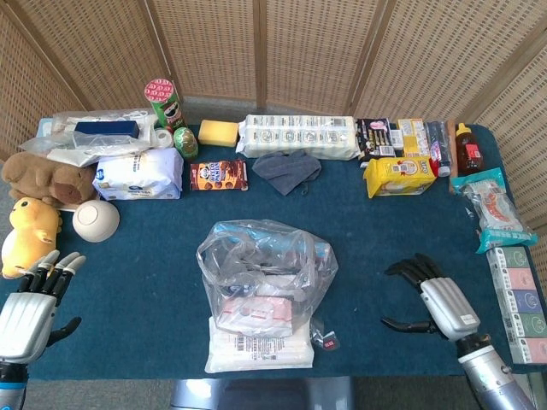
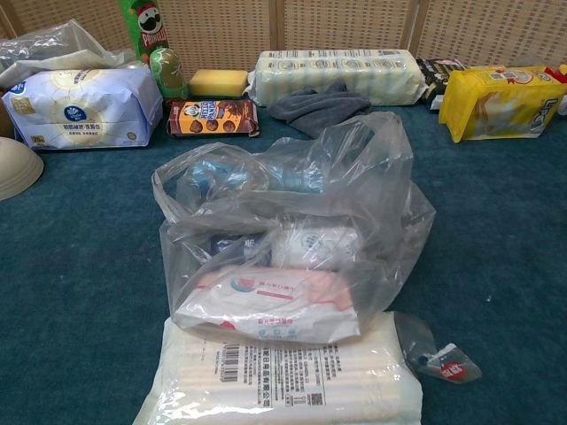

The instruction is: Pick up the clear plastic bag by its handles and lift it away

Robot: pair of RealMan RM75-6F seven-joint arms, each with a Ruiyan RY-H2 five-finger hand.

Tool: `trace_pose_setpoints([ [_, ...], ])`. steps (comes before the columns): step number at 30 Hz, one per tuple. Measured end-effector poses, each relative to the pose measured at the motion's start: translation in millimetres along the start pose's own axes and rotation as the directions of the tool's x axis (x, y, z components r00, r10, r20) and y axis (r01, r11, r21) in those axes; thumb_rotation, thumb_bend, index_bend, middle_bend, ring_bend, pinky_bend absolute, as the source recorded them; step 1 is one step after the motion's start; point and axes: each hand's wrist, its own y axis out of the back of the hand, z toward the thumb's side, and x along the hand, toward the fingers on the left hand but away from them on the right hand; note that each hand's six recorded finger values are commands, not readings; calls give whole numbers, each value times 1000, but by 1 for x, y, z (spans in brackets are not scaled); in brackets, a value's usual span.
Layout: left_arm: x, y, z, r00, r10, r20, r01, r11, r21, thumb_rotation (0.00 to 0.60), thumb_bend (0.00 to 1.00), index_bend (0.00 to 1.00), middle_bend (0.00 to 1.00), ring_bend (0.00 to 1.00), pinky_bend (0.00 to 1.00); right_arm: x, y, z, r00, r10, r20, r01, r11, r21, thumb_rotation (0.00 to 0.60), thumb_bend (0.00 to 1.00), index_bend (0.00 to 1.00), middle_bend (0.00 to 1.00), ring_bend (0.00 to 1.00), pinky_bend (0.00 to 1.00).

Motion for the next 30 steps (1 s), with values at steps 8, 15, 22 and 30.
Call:
trace_pose_setpoints([
  [8,12,5,9,999,4,33,-4,1000,4,600,74,77,137,34,99,-38,-15,32,990,111,-88,-111,994,-1,178,99,230,217,132,33],
  [15,20,2,12,999,-7,48,7,1000,-4,600,74,78,138,34,99,-71,-35,51,978,180,-108,-182,983,-14,183,98,230,217,131,32],
  [22,23,-2,9,999,-16,41,17,1000,-11,600,74,78,138,34,99,-93,-51,60,970,220,-106,-224,974,-33,179,97,230,216,131,32],
  [30,25,-7,7,999,-28,36,28,999,-19,600,74,78,138,34,99,-105,-57,75,963,238,-130,-251,963,-98,182,96,230,223,132,32],
])
